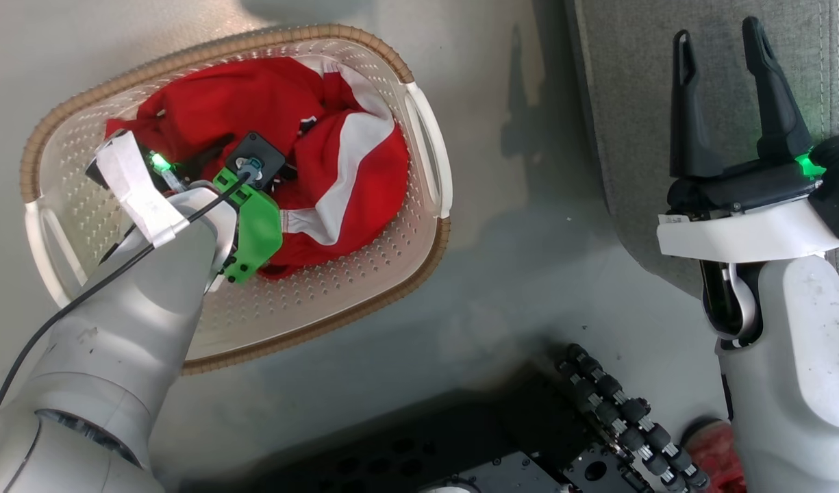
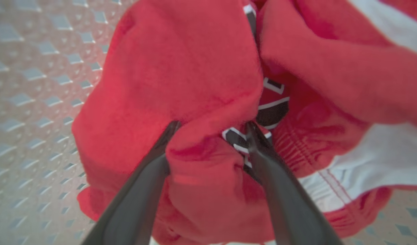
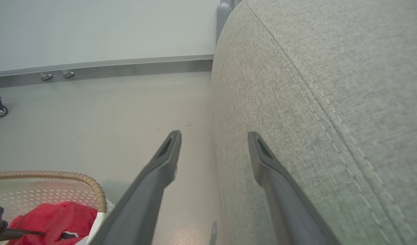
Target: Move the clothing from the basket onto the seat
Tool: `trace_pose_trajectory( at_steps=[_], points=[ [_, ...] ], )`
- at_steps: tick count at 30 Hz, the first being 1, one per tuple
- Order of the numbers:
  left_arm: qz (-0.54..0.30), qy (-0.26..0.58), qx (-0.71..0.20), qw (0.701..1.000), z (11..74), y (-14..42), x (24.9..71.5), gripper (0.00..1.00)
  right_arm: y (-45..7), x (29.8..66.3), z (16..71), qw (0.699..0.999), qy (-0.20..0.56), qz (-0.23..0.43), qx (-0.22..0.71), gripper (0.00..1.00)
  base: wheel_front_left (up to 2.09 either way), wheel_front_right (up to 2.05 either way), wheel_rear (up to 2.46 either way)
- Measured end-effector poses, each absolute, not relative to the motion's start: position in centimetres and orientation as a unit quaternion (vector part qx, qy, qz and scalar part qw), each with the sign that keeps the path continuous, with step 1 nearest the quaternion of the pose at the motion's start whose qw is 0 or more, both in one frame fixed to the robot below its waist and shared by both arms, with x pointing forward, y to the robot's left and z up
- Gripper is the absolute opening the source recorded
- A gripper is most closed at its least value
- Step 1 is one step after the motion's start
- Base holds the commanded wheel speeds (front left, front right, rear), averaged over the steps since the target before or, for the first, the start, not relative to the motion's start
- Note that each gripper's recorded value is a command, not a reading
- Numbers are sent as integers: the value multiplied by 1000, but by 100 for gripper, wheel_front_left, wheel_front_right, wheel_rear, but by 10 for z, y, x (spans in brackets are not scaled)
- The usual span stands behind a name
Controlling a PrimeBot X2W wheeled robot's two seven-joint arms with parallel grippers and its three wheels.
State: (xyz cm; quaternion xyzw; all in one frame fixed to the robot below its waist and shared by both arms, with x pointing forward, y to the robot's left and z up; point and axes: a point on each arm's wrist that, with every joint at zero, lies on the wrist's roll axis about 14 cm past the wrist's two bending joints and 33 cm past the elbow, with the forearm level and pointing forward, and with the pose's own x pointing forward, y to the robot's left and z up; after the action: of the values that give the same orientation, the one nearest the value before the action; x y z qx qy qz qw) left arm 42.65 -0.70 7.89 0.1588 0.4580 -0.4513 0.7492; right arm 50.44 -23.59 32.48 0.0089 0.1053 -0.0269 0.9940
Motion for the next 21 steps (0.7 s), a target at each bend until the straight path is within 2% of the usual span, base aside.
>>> trace_pose_trajectory(
  at_steps=[1,9,21],
  points=[
    [-451,460,156,749,77,-8,426,0,-236,505,324,994,106,-28,9,100,0,0,0],
    [-454,464,154,745,72,-9,422,0,-236,506,324,994,104,-25,4,100,0,0,0],
    [-402,419,94,809,125,-14,444,0,-231,508,360,997,72,-17,-10,100,0,0,0]
  ],
)
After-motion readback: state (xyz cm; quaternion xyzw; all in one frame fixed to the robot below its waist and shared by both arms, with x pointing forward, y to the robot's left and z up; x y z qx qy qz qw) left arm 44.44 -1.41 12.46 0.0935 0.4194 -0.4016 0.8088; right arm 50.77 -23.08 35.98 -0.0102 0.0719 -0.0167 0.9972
